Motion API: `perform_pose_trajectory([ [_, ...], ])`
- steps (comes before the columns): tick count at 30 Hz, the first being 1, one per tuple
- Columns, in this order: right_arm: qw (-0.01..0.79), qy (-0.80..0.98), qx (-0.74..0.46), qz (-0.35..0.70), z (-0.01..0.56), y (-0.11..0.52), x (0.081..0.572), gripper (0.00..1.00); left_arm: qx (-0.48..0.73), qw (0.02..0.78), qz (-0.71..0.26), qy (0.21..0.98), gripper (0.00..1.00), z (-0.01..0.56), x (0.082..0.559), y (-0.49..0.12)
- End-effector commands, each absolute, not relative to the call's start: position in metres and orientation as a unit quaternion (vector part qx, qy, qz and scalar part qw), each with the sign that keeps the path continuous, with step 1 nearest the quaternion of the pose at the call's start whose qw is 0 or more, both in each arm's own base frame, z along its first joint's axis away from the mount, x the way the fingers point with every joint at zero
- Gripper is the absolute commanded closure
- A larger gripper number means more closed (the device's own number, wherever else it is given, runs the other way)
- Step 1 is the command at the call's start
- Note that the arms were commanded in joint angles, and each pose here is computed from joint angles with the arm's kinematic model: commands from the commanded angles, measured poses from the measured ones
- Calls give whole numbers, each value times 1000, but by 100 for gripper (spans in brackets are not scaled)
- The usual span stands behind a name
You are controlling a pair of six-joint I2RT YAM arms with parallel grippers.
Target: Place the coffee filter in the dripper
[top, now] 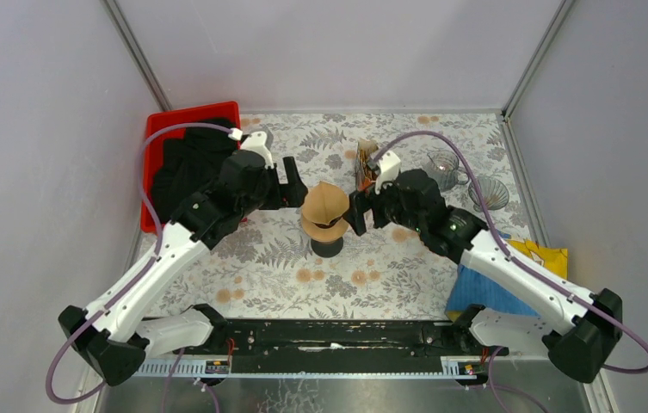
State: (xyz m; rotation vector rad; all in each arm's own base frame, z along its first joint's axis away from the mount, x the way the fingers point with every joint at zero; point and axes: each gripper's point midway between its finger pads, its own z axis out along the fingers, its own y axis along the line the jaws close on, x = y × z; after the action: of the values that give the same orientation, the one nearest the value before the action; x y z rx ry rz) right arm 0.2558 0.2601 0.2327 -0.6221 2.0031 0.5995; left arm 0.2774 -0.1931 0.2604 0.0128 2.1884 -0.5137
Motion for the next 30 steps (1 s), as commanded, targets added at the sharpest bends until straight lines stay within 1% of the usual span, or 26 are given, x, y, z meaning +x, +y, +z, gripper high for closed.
perform_pose_trajectory([
  [1,525,762,-262,274,243,262,255,1,2,494,-206,845,2,286,286,-179],
  [4,541,748,-270,273,224,256,249,0,-1,517,-198,833,0,295,286,-168],
  [9,583,696,-295,298,200,257,239,0,-1,550,-174,817,0,306,285,-150],
  [13,599,662,-312,325,178,262,228,1,-9,586,-141,798,0,317,284,-129],
  [20,589,663,-323,331,135,268,228,3,-50,641,-73,762,0,335,280,-85],
  [25,598,647,-309,358,124,281,233,8,-63,654,-62,752,0,332,275,-72],
  [30,618,629,-285,376,121,290,244,18,-65,651,-56,754,0,325,276,-68],
])
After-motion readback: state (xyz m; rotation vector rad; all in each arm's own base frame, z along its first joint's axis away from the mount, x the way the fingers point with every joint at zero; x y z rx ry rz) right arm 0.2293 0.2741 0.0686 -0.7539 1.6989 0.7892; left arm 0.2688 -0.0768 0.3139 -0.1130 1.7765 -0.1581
